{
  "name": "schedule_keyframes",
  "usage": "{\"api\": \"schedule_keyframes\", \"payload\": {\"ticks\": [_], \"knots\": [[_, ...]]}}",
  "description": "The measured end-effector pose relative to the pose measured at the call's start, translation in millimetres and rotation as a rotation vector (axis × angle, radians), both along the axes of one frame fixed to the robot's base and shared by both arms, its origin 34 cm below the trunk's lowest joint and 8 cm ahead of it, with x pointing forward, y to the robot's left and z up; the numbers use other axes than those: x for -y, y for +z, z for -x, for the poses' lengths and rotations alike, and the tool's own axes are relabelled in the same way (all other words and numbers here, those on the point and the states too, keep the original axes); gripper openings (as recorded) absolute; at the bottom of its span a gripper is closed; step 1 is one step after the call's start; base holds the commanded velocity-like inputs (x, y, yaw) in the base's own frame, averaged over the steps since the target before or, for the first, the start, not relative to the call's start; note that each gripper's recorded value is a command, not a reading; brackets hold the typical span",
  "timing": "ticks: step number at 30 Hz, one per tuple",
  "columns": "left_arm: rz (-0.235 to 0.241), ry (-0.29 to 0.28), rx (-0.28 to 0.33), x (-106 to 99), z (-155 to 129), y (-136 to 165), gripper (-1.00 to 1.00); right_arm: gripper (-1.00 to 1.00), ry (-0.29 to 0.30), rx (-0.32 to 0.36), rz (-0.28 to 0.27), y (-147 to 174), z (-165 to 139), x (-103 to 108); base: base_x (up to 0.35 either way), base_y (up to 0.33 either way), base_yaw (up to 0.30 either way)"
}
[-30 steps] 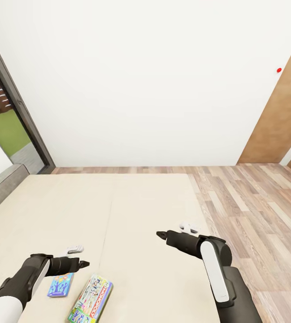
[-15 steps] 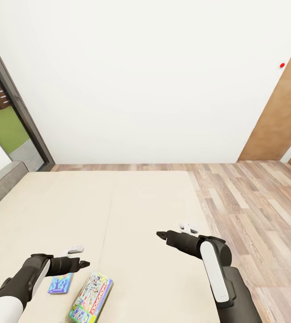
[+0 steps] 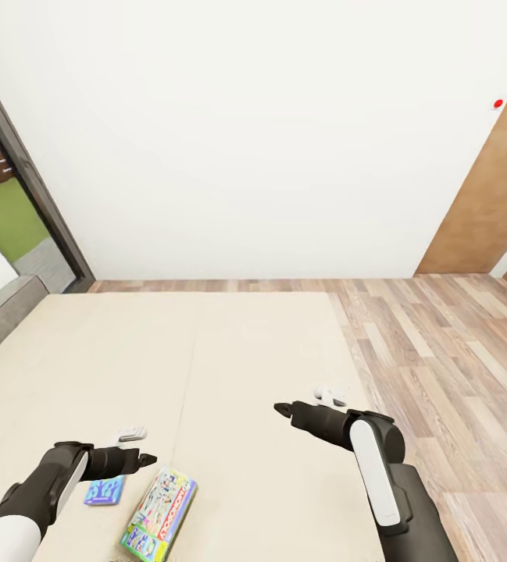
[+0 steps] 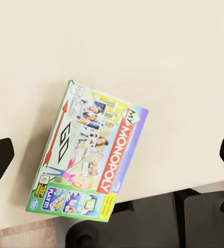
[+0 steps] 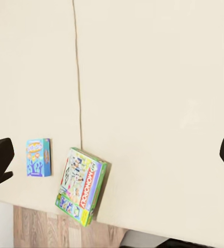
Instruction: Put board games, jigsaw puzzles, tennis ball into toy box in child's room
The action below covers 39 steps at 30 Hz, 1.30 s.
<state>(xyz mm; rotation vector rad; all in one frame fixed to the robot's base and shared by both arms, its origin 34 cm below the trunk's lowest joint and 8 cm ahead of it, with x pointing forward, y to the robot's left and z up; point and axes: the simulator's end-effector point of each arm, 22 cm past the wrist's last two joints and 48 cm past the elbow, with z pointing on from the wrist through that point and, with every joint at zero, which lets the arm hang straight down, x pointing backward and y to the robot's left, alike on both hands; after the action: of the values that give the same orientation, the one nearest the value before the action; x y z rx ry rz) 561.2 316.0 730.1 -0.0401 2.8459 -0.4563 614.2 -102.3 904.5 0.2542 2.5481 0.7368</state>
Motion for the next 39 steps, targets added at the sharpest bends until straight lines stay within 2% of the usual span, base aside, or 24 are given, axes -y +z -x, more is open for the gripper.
{"api": "schedule_keyframes", "payload": {"ticks": [39], "knots": [[-0.003,0.001,-0.061,-1,18,-28,1.0,1.0,-0.001,-0.059,0.002,-31,6,1,0.0,0.0,0.0]]}}
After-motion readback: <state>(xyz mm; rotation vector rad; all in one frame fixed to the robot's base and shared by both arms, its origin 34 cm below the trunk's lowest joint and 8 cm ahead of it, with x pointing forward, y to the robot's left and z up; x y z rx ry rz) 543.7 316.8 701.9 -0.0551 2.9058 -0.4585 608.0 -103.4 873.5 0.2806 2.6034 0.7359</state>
